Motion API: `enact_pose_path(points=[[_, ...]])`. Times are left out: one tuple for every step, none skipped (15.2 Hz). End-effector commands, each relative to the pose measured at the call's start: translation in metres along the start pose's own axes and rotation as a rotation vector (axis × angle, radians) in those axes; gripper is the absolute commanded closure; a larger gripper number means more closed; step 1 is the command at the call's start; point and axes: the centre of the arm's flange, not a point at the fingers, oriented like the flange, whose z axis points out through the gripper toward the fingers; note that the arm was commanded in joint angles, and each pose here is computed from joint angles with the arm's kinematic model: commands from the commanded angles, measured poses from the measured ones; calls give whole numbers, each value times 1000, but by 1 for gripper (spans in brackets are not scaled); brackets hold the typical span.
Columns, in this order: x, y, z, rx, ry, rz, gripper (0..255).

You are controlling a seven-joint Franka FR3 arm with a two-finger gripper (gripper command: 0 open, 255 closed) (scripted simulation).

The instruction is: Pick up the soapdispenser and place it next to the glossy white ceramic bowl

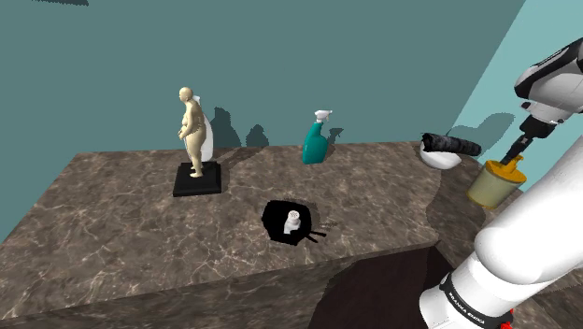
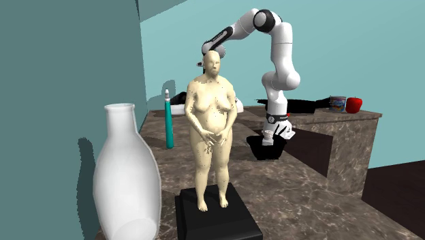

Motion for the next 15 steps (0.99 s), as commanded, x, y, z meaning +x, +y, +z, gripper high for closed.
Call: enact_pose_path(points=[[0, 0, 0, -1, 0, 0, 0], [0, 0, 0, -1, 0, 0, 0], [0, 0, 0, -1, 0, 0, 0], [0, 0, 0, -1, 0, 0, 0], [0, 0, 0, -1, 0, 0, 0], [0, 0, 0, -1, 0, 0, 0], [0, 0, -13, -1, 0, 0, 0], [0, 0, -27, -1, 0, 0, 0], [0, 0, -40, -1, 0, 0, 0], [0, 0, -50, -1, 0, 0, 0], [0, 0, -50, -1, 0, 0, 0], [0, 0, -50, -1, 0, 0, 0], [0, 0, -50, -1, 0, 0, 0], [0, 0, -50, -1, 0, 0, 0], [0, 0, -50, -1, 0, 0, 0]])
